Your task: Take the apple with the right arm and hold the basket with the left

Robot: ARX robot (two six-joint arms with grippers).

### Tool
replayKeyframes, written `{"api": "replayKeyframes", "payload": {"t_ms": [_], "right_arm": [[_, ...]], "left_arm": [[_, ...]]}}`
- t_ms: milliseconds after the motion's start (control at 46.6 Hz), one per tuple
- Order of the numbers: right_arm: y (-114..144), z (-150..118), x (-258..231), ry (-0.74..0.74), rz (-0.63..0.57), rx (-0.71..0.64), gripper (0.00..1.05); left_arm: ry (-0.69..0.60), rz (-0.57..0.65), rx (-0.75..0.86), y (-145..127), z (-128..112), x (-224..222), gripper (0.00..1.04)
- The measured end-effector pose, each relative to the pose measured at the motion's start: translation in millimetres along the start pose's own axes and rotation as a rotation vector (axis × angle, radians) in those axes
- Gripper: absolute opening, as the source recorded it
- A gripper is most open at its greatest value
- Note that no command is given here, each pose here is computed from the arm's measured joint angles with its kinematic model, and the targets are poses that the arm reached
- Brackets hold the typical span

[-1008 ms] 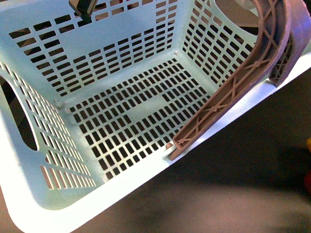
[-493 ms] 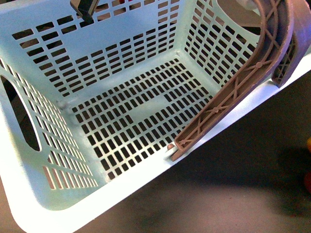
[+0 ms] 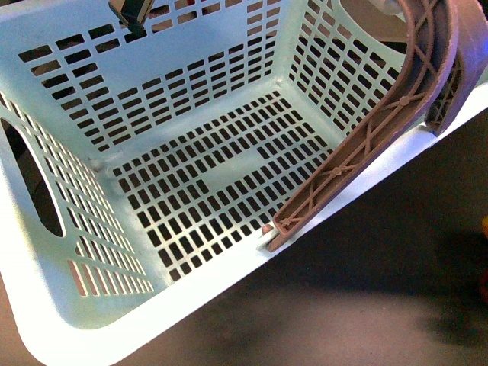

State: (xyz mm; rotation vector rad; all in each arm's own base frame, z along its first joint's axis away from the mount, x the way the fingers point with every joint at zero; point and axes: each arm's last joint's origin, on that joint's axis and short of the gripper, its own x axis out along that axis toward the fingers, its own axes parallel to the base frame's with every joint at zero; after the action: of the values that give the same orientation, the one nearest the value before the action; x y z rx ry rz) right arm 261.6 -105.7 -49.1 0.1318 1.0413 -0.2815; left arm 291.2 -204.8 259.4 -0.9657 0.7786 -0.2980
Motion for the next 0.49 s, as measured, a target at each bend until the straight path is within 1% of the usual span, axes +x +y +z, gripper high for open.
{"api": "replayKeyframes", "payload": {"t_ms": [86,279,408,493], "right_arm": [[-2.3,0.8,-15.5,-0.036,0.005,0.012,0.79],[-3.2,5.3,-73.6,-0.131,0.028,0.06,0.79],[5.6,5.5,-114.4,-0.172,0.066,0.078,0.79],[14.8,12.4,-142.3,-0.223,0.099,0.078,0.79]], "left_arm": [[0.0,0.0,0.0,0.0,0.0,0.0,0.05],[0.0,0.001,0.0,0.1,0.0,0.1,0.05],[0.0,0.0,0.0,0.0,0.0,0.0,0.05],[0.001,0.0,0.0,0.1,0.0,0.1,0.05]]}}
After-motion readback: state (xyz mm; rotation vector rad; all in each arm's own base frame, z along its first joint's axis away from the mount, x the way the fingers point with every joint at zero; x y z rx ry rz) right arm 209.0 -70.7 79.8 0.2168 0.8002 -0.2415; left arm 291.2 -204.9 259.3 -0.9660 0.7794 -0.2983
